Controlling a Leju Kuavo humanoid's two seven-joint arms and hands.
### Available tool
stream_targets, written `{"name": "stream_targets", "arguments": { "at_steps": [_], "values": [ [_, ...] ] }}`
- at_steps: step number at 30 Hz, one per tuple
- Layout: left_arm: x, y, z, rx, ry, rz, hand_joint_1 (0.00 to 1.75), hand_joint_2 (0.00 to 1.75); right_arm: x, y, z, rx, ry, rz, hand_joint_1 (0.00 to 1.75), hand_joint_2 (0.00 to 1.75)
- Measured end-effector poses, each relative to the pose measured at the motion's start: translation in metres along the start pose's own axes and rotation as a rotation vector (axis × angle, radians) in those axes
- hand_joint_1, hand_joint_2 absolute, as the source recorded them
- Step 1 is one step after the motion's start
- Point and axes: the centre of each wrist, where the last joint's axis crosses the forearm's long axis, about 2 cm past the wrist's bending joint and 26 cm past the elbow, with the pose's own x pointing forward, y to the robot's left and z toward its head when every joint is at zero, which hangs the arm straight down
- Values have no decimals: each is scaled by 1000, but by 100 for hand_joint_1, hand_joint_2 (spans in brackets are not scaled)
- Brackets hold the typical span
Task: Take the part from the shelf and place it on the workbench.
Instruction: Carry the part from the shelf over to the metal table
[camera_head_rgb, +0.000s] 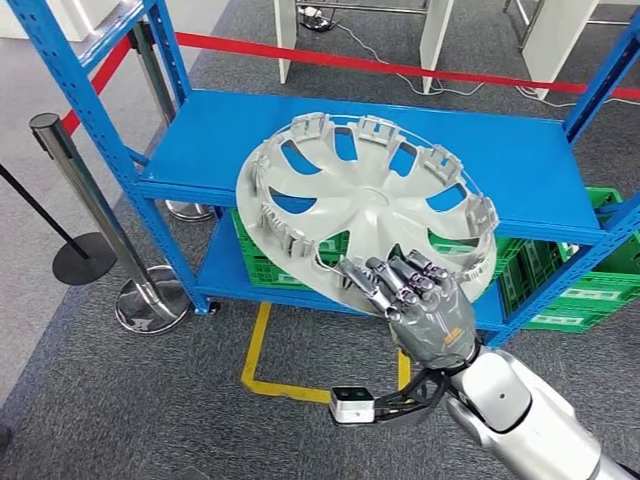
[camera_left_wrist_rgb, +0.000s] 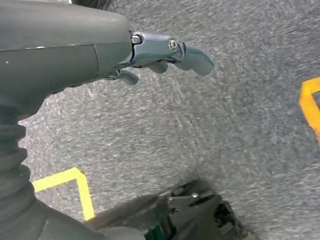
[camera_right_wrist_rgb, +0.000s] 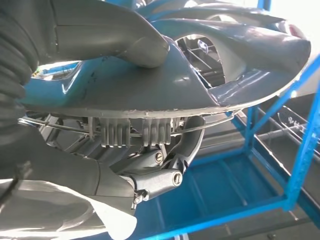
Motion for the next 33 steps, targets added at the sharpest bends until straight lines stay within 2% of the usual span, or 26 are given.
{"name": "stream_targets", "arguments": {
  "at_steps": [28,33],
  "values": [
    [-2,2,0,7,9,5,0,175,0,0,-1,-4,4,-2,175,175],
    [-5,5,2,6,72,113,0,175,-3,4,-10,58,27,-58,175,175]
  ]
}}
